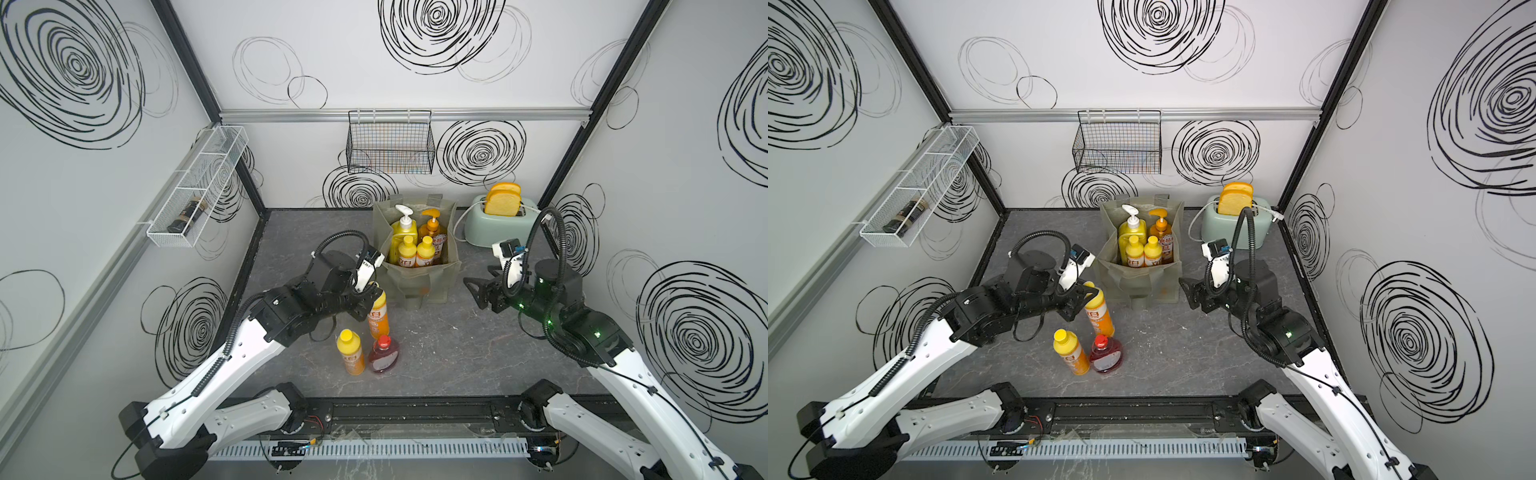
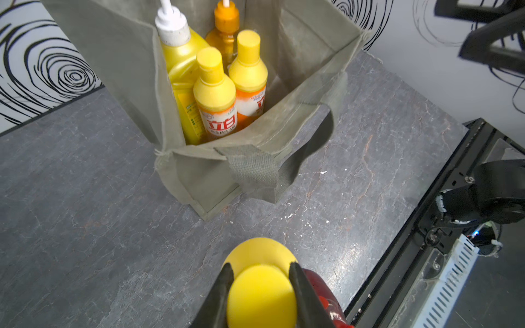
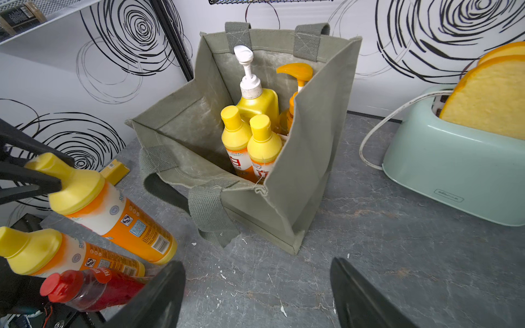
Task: Pack dish soap into the shopping bag
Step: Pick up the bottle of dish soap at the center of the board, then place the bottle of dish soap in the shopping bag.
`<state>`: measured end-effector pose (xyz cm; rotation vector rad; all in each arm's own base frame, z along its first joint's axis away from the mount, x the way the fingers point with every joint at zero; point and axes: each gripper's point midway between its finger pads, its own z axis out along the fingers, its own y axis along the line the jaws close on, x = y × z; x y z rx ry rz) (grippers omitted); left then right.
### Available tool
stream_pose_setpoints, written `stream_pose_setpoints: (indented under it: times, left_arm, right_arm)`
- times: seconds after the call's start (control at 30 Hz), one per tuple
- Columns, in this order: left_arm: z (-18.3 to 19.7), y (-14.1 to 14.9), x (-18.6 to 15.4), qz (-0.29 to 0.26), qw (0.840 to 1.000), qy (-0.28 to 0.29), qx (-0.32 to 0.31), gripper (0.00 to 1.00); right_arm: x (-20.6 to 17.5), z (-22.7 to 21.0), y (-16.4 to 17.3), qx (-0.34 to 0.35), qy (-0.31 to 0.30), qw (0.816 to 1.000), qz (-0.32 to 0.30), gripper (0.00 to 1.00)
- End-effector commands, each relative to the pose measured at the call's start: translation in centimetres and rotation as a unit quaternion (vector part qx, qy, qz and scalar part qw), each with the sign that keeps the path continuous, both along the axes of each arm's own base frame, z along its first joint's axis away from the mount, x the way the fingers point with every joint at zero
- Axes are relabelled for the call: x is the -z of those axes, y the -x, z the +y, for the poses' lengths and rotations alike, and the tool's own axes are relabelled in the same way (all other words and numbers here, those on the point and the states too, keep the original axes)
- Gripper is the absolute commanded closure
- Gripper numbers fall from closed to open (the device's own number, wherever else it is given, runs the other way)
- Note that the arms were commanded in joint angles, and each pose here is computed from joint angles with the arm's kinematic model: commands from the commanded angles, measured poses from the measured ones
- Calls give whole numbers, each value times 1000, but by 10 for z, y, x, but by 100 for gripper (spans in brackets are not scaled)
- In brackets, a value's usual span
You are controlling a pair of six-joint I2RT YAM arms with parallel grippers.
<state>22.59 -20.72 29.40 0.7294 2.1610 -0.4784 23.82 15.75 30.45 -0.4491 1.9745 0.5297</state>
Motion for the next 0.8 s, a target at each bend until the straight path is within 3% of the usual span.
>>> stream_pose_setpoints:
  times: [0.0, 0.77]
  left_arm:
    - [-9, 1, -57, -64, 996, 50, 26, 100]
    - [-29, 12, -140, -106, 985, 100, 96, 100]
  right_arm:
    - [-13, -1, -6, 8, -10, 1000, -18, 15]
    - [-17, 12, -34, 0, -21, 1000, -13, 15]
